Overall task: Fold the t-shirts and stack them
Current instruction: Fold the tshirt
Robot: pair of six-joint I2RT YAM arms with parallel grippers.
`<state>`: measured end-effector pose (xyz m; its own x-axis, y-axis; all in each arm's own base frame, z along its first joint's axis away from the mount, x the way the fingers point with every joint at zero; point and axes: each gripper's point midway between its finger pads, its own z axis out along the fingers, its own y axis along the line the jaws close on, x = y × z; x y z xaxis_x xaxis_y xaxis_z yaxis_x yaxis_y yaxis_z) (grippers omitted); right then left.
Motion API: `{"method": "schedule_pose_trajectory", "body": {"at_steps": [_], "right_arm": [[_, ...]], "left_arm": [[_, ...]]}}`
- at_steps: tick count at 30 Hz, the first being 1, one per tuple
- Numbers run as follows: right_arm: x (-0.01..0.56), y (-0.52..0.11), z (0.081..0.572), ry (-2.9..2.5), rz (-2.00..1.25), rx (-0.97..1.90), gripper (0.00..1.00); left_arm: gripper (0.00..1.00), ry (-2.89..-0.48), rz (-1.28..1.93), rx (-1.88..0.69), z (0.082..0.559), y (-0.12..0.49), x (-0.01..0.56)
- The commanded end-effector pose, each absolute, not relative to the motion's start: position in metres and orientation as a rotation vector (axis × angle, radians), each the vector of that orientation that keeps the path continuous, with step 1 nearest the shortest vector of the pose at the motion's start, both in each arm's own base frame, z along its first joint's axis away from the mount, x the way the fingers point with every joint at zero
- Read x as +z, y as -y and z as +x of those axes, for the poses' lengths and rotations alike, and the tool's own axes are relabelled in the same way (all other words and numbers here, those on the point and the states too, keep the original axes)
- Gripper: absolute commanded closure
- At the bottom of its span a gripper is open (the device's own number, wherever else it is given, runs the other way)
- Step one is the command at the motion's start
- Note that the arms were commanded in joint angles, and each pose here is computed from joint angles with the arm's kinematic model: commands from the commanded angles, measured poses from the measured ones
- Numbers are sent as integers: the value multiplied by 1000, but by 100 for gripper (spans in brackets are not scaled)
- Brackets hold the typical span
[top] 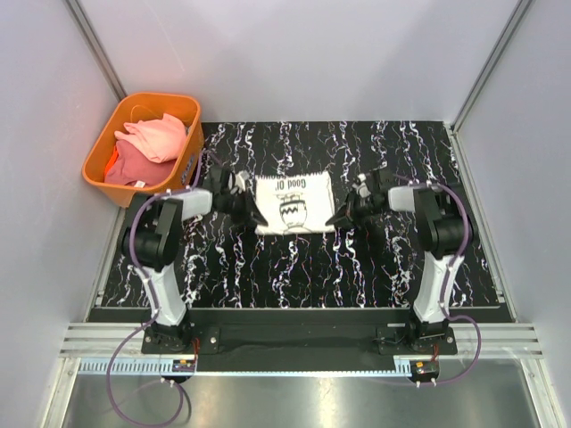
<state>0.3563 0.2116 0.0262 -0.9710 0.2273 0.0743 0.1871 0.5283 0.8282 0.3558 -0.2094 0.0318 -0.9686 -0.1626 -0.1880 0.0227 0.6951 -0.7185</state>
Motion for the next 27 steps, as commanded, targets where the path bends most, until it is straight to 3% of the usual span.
{"method": "schedule_pose_trajectory", "body": {"at_steps": [1,2,3,6,7,8,10,15,19,27], "right_arm": [[59,-208,322,-2681,319,1463,88],[62,-207,315,-2689,327,1463,84],[68,-205,310,-2684,312,1443,79],[73,-195,304,-2716,272,1323,54],[74,-193,306,-2725,255,1290,47],[80,-190,314,-2724,204,1246,32],[86,-187,341,-2704,159,1156,24],[73,-186,399,-2701,104,1055,22],[77,-194,441,-2656,113,1053,31],[62,-201,453,-2666,83,1091,33]], "left_arm": [[79,-2776,-141,-1139,298,205,31],[74,-2772,-145,-1132,293,203,34],[61,-2758,-122,-1117,289,200,43],[33,-2738,-74,-1029,288,191,56],[29,-2715,-55,-998,297,189,64],[26,-2703,-50,-949,304,184,66],[22,-2670,-36,-896,325,178,75],[21,-2663,-89,-819,372,166,70],[22,-2605,-73,-789,413,165,81],[37,-2625,-93,-859,440,176,60]]}}
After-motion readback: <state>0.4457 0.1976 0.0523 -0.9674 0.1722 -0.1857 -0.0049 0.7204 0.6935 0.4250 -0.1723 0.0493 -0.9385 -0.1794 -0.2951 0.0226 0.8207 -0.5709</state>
